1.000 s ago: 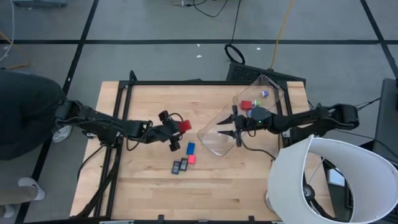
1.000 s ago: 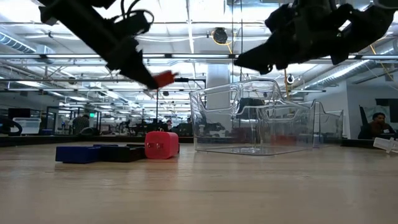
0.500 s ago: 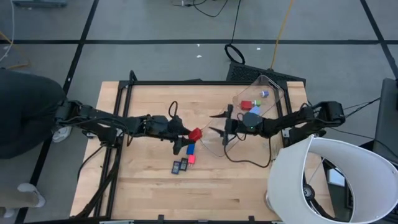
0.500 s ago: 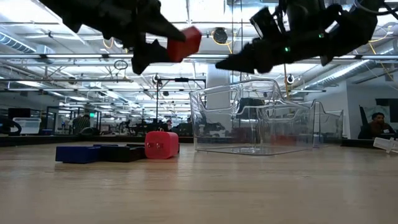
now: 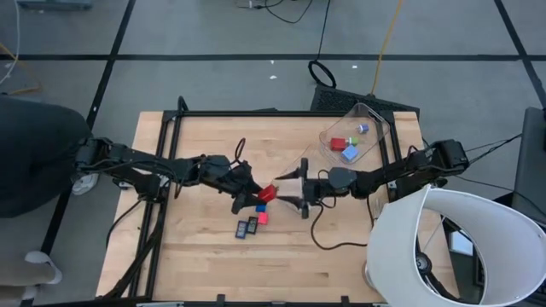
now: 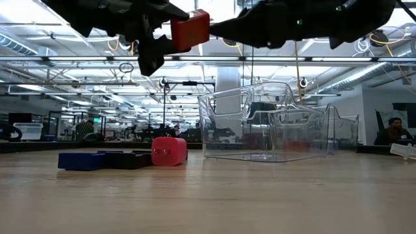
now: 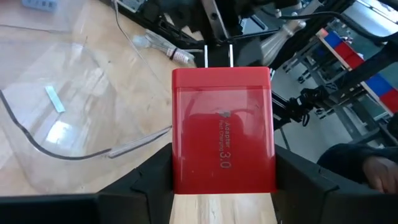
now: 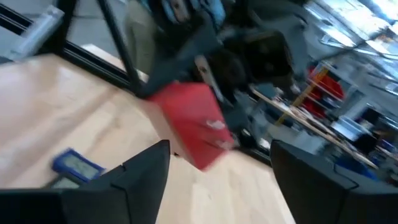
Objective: Pick & Place Office items
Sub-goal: Put the red charger adapter into the right transparent bin
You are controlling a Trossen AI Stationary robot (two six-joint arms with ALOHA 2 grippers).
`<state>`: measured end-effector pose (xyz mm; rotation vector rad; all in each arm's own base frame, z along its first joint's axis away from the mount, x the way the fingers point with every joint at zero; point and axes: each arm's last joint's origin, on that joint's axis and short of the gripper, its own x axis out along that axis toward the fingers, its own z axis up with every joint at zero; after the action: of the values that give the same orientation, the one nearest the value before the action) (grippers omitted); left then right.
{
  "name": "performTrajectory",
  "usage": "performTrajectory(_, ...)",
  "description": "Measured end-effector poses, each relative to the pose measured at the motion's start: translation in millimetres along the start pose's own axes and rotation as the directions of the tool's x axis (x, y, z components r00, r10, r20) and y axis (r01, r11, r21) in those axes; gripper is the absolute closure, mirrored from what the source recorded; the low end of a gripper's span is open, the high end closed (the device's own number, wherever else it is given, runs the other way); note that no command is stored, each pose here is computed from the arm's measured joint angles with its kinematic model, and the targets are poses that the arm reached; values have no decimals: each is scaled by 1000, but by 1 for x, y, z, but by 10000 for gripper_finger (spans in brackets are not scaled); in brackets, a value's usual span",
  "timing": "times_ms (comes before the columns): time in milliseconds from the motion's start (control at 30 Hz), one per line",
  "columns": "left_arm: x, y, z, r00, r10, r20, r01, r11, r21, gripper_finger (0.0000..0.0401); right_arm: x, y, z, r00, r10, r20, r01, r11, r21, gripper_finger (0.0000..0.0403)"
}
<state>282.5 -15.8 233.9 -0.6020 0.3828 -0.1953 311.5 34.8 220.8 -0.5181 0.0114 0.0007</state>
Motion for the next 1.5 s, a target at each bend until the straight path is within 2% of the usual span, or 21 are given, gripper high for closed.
performTrajectory(100,0,-3,1,1000,-16,13,16,1000,-5,182,1,2,4,997,59,44,-60,998,18,149)
performTrajectory(433,20,3,-2,996,-85,-21,83,995,-53,186,3,4,3,994,97,47,-98,995,20,165)
performTrajectory(667,29,-1,8,989,-138,-42,138,990,-21,184,7,11,-4,983,171,65,-173,985,19,183)
performTrajectory(1067,29,0,5,989,-120,-86,120,993,-7,185,10,14,-9,982,186,41,-185,982,-26,262)
performTrajectory(1367,29,1,4,990,-101,-95,102,995,6,182,10,14,-10,982,187,41,-186,982,-28,258)
performTrajectory(1500,29,1,4,990,-101,-96,102,995,7,184,10,14,-10,981,187,41,-186,982,-31,269)
